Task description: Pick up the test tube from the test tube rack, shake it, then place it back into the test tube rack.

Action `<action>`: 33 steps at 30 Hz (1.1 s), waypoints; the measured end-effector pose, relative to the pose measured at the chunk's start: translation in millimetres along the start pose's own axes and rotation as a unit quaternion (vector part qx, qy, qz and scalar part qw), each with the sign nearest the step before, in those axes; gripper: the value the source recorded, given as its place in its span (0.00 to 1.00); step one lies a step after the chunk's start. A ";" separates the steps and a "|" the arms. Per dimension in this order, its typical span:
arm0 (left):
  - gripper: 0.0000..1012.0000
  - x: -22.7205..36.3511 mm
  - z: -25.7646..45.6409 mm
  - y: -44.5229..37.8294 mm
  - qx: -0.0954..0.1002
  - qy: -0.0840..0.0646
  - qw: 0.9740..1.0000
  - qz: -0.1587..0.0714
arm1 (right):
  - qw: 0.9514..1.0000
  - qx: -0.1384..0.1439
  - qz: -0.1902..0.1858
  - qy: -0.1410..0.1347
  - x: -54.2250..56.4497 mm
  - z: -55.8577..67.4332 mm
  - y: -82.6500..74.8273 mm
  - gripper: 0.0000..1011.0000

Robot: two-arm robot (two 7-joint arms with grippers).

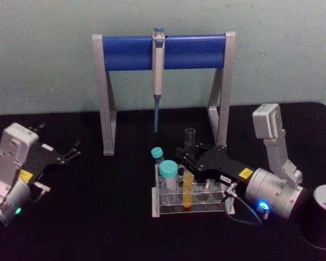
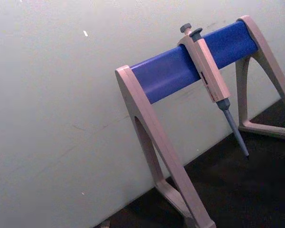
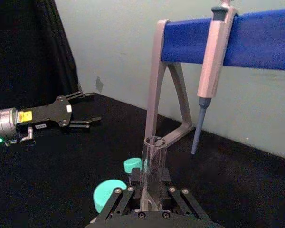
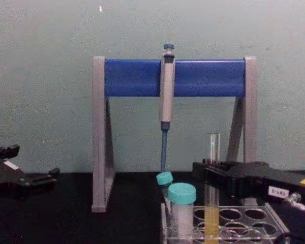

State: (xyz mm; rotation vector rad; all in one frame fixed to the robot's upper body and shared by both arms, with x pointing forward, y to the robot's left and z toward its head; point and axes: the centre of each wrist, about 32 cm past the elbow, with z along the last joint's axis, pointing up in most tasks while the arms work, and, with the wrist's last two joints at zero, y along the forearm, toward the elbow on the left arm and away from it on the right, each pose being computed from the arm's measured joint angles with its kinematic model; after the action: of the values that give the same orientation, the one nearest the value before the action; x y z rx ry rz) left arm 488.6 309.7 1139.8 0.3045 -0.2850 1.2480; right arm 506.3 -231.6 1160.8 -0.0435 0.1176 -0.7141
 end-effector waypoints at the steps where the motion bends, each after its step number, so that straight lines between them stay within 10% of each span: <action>1: 0.99 0.0 0.0 0.0 0.000 0.000 1.000 0.000 | 1.000 0.001 0.000 -0.002 -0.1 0.4 0.0 0.23; 33: 0.99 0.0 0.0 0.0 0.000 0.000 1.000 0.000 | 0.998 0.017 0.022 -0.064 -9.4 14.2 -1.0 0.23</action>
State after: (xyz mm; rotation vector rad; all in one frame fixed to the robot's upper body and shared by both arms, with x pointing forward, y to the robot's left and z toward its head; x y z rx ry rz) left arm 488.6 309.7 1139.8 0.3045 -0.2851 1.2480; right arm 500.3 -226.2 1175.9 -0.0540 -0.0156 -0.6665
